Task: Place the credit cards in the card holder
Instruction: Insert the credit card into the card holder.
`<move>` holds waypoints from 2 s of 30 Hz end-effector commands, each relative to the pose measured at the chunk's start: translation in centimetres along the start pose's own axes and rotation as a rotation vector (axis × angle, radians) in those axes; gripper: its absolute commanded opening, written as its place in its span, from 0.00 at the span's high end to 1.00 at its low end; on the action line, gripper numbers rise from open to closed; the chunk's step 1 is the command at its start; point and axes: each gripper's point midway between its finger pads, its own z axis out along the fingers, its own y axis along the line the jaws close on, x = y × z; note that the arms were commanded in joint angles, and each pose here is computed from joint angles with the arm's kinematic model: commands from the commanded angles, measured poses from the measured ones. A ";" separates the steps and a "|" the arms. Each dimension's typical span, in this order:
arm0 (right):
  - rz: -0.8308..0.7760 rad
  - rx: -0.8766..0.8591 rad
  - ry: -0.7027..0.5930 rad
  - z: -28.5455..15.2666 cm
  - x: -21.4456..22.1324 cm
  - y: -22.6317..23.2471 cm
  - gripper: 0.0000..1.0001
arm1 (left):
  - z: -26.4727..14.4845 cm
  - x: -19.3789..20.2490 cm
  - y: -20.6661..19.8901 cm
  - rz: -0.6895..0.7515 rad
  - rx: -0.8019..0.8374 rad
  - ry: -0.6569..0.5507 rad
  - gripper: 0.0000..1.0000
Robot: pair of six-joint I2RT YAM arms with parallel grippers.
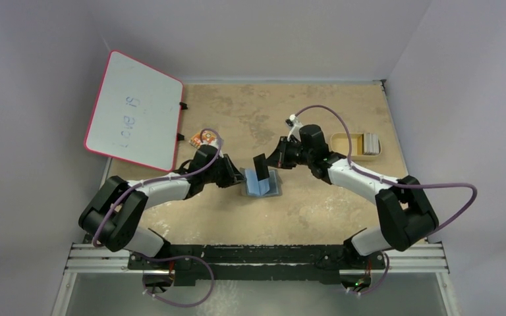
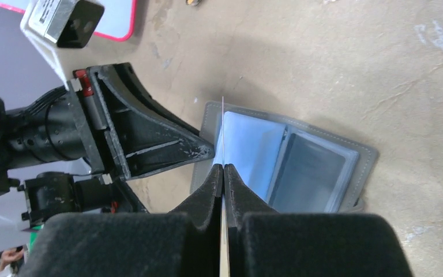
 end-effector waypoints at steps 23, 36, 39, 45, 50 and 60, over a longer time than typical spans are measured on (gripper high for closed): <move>0.043 0.058 0.049 2.7 4.3 -5.1 1.00 | 0.3 0.5 5.8 0.084 -0.202 -0.027 1.00; 0.119 -0.048 0.098 3.0 6.0 -4.0 1.00 | 0.8 1.3 8.0 0.091 -0.260 -0.014 1.00; 0.113 -0.049 0.080 2.6 5.4 -3.5 1.00 | 0.8 1.3 7.9 0.091 -0.256 -0.011 1.00; 0.131 -0.060 0.041 2.9 5.0 -3.5 1.00 | 0.4 1.5 7.9 0.083 -0.246 -0.016 1.00; 0.143 -0.064 0.048 3.2 5.3 -3.7 1.00 | 0.6 1.7 8.2 0.082 -0.253 -0.005 1.00; 0.107 -0.009 0.035 1.6 4.4 -3.3 1.00 | 0.6 1.7 8.4 0.088 -0.264 -0.003 1.00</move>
